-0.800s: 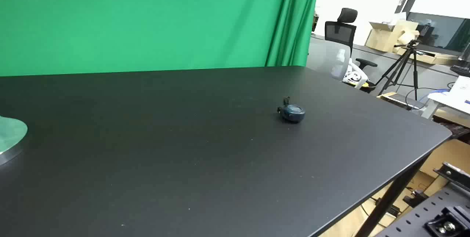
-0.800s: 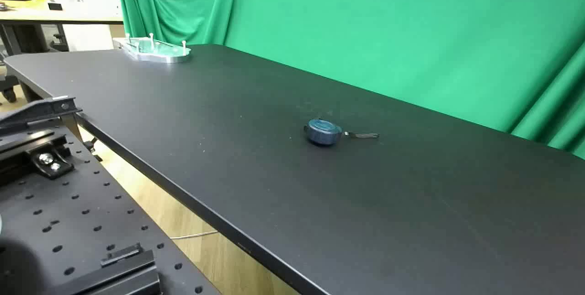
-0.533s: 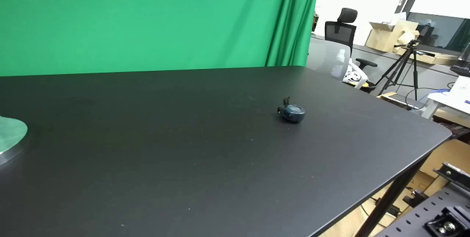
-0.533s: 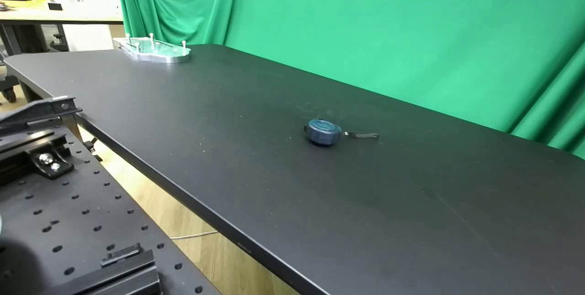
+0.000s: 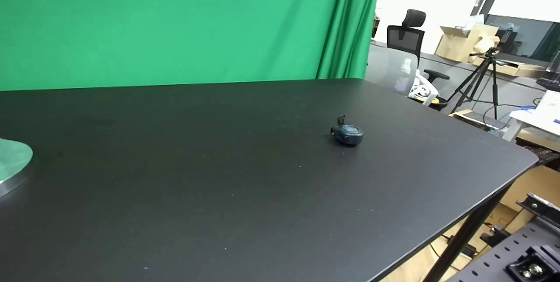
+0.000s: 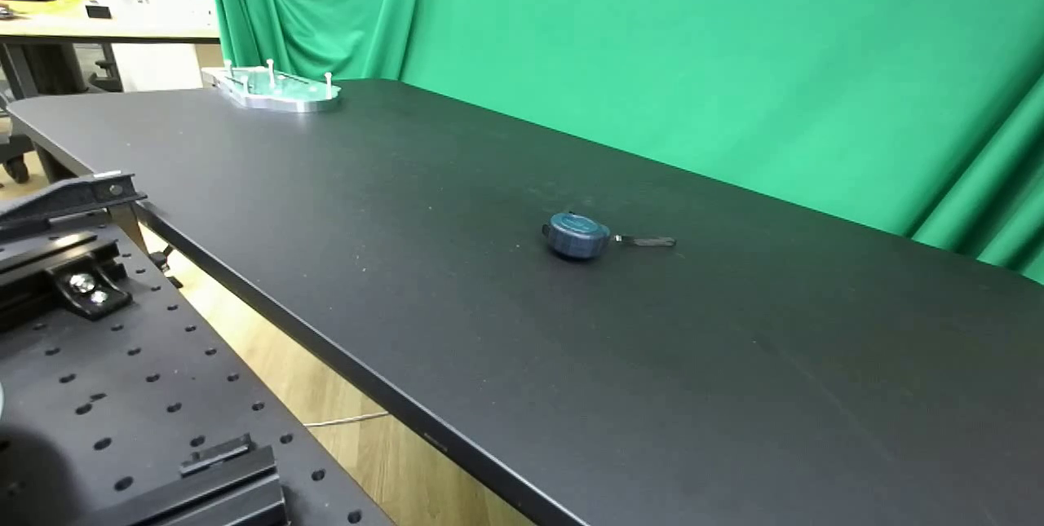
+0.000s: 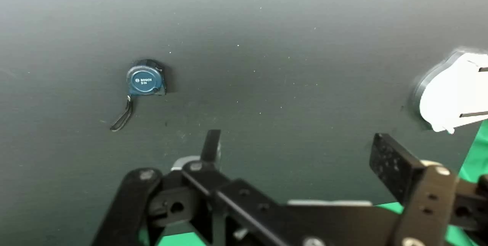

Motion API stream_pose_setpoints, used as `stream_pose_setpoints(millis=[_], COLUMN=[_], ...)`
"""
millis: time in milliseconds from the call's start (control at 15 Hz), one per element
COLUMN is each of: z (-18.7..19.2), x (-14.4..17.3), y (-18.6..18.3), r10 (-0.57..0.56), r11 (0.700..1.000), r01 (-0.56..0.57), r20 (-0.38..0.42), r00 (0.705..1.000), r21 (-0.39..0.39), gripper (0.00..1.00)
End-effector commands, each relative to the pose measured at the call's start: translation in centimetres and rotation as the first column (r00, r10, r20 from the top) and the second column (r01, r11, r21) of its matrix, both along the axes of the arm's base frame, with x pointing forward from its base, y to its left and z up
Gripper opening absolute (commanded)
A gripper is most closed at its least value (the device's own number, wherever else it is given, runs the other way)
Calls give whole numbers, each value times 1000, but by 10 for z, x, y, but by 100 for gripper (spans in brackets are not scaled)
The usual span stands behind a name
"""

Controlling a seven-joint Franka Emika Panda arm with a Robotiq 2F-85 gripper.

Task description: Move the black measuring tape to the center of the table

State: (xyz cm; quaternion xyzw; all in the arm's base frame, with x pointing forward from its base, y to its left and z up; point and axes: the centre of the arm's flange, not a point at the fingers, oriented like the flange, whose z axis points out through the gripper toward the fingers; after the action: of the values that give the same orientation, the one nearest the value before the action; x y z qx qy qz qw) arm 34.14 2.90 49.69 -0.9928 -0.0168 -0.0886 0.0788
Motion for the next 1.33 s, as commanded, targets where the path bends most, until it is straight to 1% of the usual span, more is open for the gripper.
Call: stream_pose_setpoints(millis=[0,133,200,267,533,733,933,1067,1133,1200,1267], z=[0,0,-2,-6,-28,-55,-88,-110,-121,-126,-120], x=[0,0,3,11,39,60,76,85,88,93,73], y=[0,0,-4,-12,-46,-74,-92,-98,-100,-102,-94], r10=[0,0,5,-10,-44,-25,46,92,110,105,93], r11=[1000,1000,1000,999,995,990,985,979,974,971,979], r01=[0,0,-5,11,43,16,-69,-125,-147,-140,-125], r20=[0,0,12,24,-3,-61,-148,-204,-210,-176,-188], r00=[1000,1000,1000,1000,999,998,988,975,971,979,978], r21=[0,0,-20,-48,-94,-142,-155,-159,-171,-195,-163], gripper=[100,100,100,100,100,100,100,100,100,100,100])
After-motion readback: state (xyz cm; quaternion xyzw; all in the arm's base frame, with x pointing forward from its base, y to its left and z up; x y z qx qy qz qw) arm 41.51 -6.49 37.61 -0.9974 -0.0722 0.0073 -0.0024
